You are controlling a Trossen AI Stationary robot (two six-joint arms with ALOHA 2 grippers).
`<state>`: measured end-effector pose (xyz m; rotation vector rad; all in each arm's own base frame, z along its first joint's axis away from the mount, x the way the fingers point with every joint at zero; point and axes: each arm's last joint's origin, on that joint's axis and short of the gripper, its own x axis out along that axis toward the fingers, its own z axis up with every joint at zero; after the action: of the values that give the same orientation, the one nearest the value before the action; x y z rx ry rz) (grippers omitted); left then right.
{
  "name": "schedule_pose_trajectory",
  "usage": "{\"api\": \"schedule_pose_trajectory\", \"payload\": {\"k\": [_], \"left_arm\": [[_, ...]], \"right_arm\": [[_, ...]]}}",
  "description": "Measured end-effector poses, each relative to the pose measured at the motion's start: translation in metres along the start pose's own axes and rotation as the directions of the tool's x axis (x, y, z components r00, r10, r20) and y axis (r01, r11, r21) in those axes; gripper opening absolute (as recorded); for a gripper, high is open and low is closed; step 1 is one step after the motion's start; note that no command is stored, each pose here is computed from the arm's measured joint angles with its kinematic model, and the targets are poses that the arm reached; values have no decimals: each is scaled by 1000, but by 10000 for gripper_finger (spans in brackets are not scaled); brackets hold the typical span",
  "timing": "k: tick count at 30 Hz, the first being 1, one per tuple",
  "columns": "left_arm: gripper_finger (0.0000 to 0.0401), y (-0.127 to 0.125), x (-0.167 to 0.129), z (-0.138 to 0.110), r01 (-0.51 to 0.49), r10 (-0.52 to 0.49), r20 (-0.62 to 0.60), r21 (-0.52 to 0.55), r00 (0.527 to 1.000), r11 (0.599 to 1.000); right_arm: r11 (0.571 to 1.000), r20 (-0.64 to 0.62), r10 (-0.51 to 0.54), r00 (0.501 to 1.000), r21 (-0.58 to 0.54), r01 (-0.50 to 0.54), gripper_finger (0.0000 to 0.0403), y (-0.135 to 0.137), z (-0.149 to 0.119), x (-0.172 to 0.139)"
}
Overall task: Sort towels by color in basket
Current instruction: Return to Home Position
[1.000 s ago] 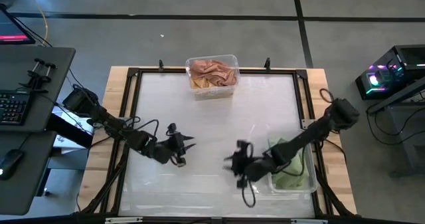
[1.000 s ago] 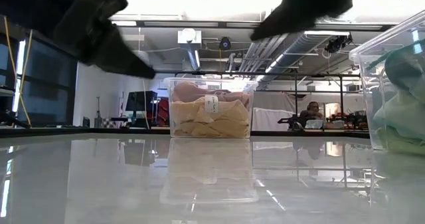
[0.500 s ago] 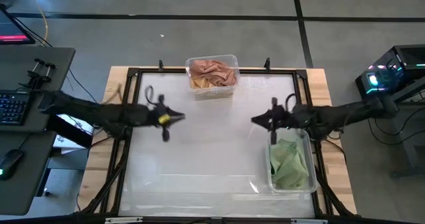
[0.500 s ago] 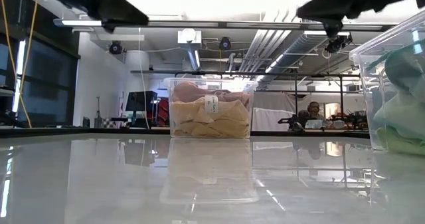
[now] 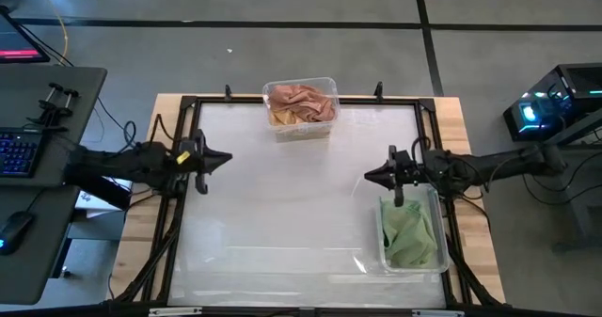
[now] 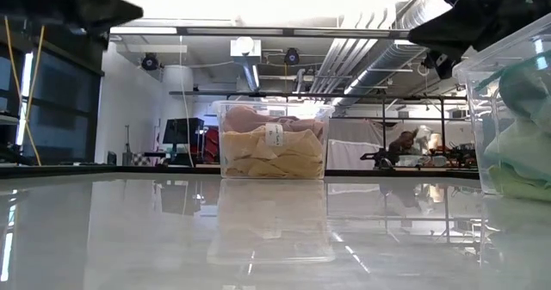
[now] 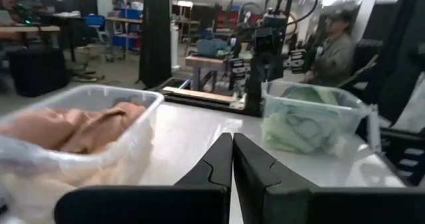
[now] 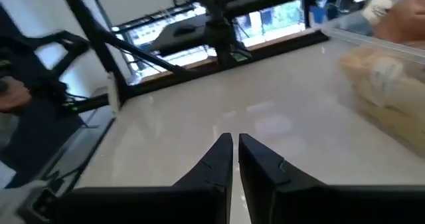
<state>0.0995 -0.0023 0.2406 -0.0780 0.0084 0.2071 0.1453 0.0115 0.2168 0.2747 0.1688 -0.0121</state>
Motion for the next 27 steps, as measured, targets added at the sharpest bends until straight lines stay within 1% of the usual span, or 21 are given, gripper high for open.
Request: {"api": "schedule_pose_trajectory", "payload": {"k": [4, 7, 10, 12, 13, 16, 18, 22, 24, 27], "left_arm": [[0, 1, -5, -28, 31, -30, 26, -57, 999, 998], [0, 1, -8, -44, 58, -55, 50, -72, 997, 996], [0, 0, -8, -55, 81, -76, 81, -66, 994, 994], [0, -1, -6, -61, 86, -81, 73, -61, 994, 994], [0, 0, -6, -62, 76, -72, 66, -65, 995, 995], [0, 3, -4, -67, 32, -27, 59, -84, 998, 996], [0, 4, -4, -66, 16, -12, 59, -67, 998, 998], [0, 9, -3, -66, -38, 43, 65, -66, 997, 997], [0, 11, -2, -66, -34, 39, 63, -67, 997, 997], [0, 11, -2, -66, -3, 7, 65, -59, 998, 998]], "right_arm": [[1000, -6, 21, 1000, -4, -21, 22, 1, -6, 0], [999, 36, 42, 998, -8, -42, 22, 2, -8, 1], [996, 65, 78, 995, -52, -74, 22, 3, -12, 1], [990, 79, 120, 990, -88, -113, 22, 4, -14, 0], [987, 90, 138, 986, -92, -130, 22, 5, -14, -1], [985, 106, 143, 984, -110, -131, 22, 3, -16, -5], [984, 127, 148, 981, -120, -133, 22, 3, -17, -8], [984, 212, 151, 966, -126, -126, 22, 0, -16, -20], [986, 251, 143, 958, -123, -115, 22, -2, -17, -26], [986, 294, 149, 944, -120, -118, 22, -4, -21, -33]]}}
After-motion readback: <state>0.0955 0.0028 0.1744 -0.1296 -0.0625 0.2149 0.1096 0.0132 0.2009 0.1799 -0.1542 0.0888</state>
